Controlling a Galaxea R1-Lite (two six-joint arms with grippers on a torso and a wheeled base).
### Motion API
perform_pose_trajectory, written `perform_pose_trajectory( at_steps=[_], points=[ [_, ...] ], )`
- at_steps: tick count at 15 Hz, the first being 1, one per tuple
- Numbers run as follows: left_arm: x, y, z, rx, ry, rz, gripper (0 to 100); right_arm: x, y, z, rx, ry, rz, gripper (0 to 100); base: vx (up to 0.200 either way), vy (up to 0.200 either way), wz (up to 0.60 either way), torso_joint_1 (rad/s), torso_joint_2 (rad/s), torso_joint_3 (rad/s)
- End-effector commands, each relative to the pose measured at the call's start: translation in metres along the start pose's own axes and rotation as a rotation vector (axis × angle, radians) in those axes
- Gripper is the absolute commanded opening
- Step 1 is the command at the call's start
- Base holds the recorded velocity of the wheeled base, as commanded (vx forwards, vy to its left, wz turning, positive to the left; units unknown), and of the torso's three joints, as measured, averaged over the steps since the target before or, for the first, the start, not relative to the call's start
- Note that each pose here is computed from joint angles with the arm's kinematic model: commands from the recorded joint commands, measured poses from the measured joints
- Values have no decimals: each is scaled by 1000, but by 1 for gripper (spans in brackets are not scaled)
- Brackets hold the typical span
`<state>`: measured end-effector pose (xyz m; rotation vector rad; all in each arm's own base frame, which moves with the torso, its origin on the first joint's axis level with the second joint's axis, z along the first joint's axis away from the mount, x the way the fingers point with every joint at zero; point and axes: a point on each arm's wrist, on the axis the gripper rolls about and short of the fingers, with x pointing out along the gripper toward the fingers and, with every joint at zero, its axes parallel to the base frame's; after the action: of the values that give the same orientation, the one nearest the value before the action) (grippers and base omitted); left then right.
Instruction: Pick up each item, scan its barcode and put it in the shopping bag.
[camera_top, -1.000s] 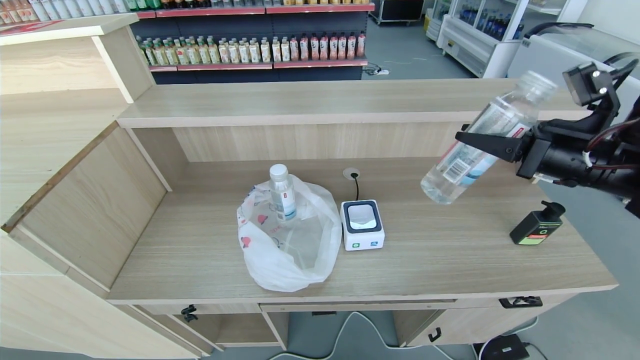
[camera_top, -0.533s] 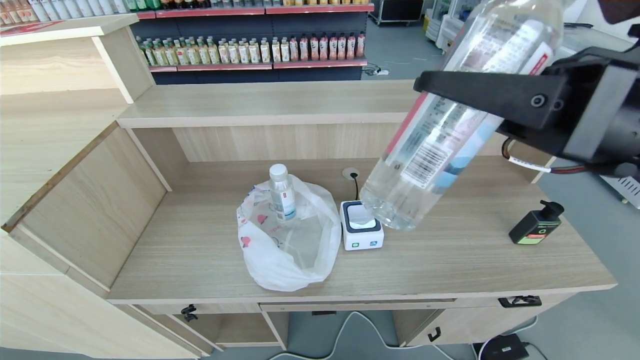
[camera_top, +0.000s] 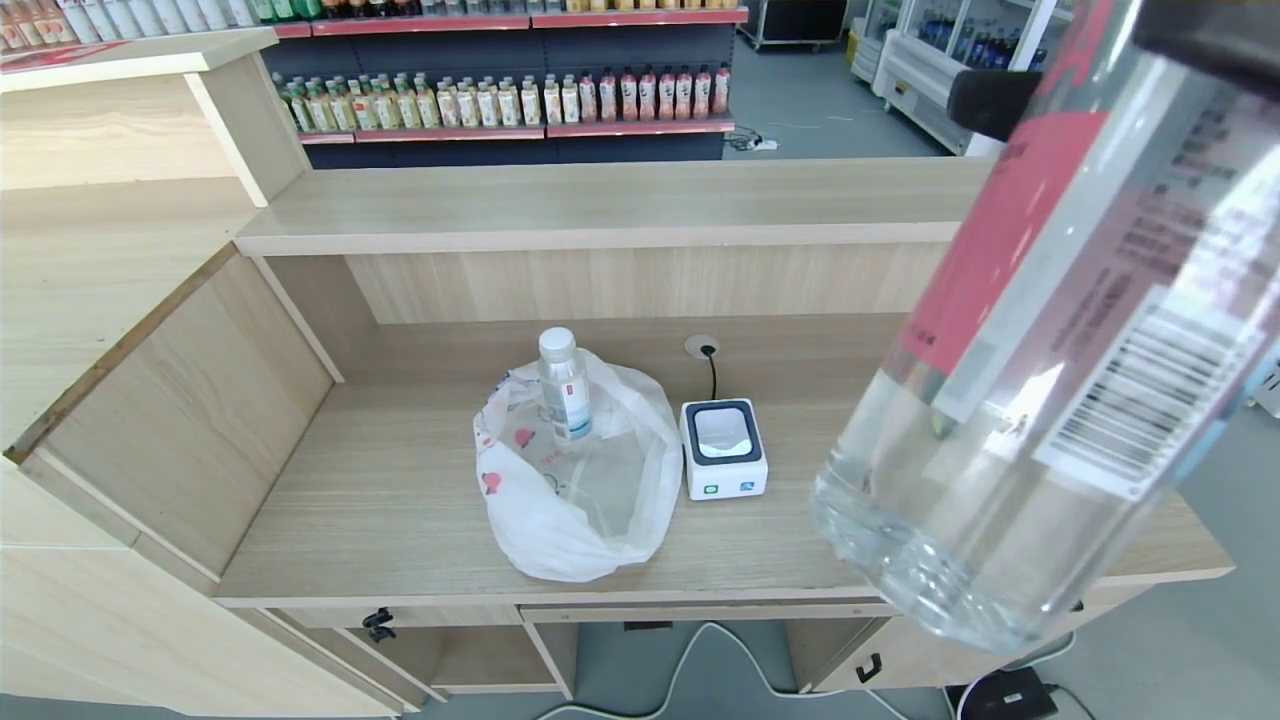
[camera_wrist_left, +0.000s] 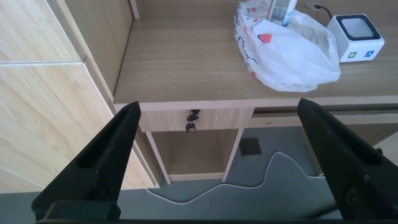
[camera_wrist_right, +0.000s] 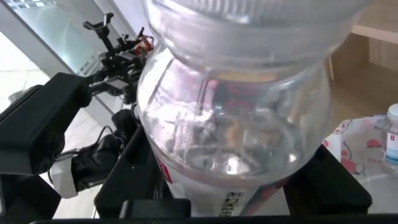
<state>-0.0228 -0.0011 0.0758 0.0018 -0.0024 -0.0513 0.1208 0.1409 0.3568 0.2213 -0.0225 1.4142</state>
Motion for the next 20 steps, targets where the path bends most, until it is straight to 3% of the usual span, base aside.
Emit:
perform_pose_trajectory(
  at_steps=[1,7,20],
  points=[
    [0,0,0,0,-1,1,100,-3,3,2,-1,-1,3,0,0,0,0,0,0,0],
    [0,0,0,0,-1,-1,100,-7,12,1,20,32,27,0,0,0,0,0,0,0],
    [0,0,0,0,-1,-1,100,-1,11,8,54,96,17,0,0,0,0,0,0,0]
  ],
)
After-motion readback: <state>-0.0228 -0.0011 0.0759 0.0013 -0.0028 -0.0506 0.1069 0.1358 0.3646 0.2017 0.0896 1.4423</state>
